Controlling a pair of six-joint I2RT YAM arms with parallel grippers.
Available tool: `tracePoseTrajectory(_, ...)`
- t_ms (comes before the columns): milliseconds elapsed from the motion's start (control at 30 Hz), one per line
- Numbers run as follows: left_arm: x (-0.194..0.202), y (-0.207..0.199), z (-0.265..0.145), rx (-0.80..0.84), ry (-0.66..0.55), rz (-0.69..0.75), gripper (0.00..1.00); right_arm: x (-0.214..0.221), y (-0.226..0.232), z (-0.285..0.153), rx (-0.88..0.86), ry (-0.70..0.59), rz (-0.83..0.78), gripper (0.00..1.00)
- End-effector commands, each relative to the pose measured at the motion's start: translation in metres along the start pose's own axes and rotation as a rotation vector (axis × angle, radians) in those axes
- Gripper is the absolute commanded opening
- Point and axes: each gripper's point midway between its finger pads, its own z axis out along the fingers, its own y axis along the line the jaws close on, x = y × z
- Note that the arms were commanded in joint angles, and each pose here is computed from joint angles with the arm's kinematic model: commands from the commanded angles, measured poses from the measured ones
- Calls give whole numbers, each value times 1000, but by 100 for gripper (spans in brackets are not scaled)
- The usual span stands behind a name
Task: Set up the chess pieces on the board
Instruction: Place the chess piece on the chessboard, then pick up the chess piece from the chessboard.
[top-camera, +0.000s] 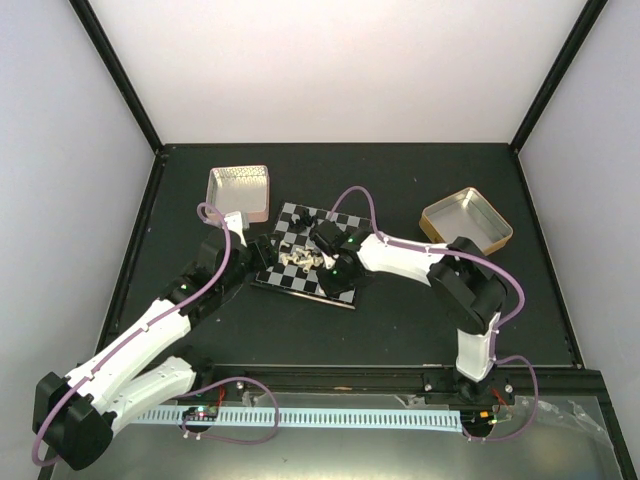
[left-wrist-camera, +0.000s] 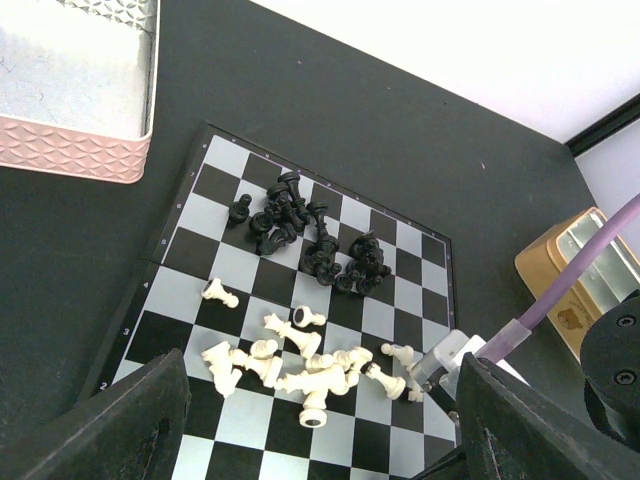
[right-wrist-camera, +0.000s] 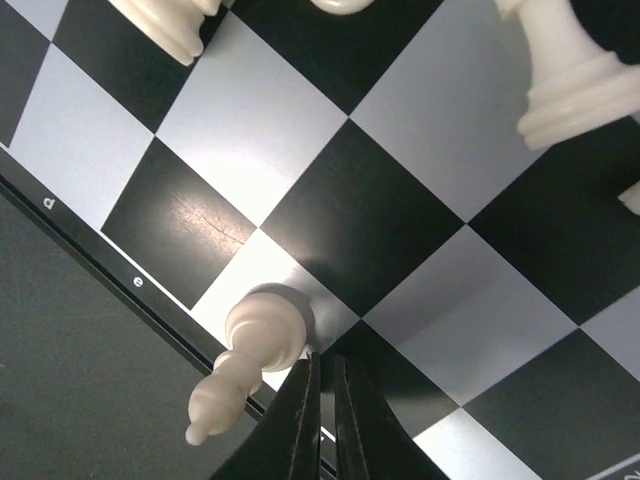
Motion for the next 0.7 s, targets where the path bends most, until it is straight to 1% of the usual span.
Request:
tracePoseTrajectory(0,-15,-10,-3,19,-32,8,75,-3,8,3,-31,7,-11,7)
tracePoseTrajectory(167,-15,-10,-2,18,-30,8,75,-4,3,-2,-1,-8,-10,7)
tracePoseTrajectory(300,-15,-10,-3,19,-30,10,75,-15,-13,-22,83,-92,19,8)
tracePoseTrajectory(433,-16,-11,-4,23,-31,13,75,-28,-33,-41,115,-194,96,19)
tracePoseTrajectory(667,-15,-12,-4,31,-25,16,75,-45,-65,-48,114,-272,262,35)
